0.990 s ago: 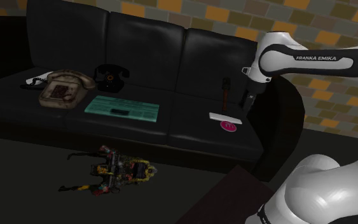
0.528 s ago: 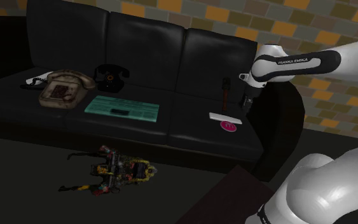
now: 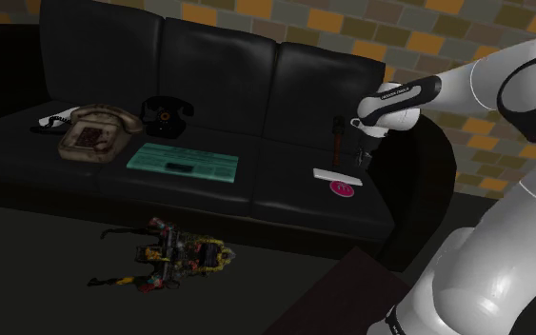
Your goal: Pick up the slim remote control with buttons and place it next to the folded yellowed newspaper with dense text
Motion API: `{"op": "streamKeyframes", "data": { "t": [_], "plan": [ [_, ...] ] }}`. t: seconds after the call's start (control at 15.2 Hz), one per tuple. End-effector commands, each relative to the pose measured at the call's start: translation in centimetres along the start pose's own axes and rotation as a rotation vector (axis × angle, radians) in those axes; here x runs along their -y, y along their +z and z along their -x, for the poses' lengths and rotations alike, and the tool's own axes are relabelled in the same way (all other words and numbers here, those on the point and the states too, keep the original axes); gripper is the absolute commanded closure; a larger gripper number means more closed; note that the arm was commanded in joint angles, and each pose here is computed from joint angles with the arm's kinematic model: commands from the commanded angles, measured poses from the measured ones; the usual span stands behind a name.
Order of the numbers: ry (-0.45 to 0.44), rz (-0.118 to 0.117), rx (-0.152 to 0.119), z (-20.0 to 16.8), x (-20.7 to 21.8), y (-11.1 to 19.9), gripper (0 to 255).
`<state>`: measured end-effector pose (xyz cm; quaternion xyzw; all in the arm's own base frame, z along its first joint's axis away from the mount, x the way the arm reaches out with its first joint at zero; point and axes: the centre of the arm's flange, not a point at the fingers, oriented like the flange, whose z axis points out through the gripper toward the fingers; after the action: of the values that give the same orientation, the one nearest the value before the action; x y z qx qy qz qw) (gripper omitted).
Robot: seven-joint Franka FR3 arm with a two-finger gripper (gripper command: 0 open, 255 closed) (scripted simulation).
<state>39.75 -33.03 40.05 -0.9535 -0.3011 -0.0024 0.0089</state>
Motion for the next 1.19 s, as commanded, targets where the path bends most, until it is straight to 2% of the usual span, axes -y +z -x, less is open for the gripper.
{"op": "streamKeyframes", "data": {
  "t": [0.0,0.2,0.66,1.12],
  "plan": [
    [-0.05,-0.005,-0.01,-0.2,-2.4,1.5,0],
    [-0.102,-0.015,-0.021,-0.5,-5.1,3.2,0],
    [-0.102,-0.015,-0.021,-0.5,-5.1,7.2,0],
    [-0.102,-0.015,-0.021,-0.5,-5.1,7.2,0]
  ]
}}
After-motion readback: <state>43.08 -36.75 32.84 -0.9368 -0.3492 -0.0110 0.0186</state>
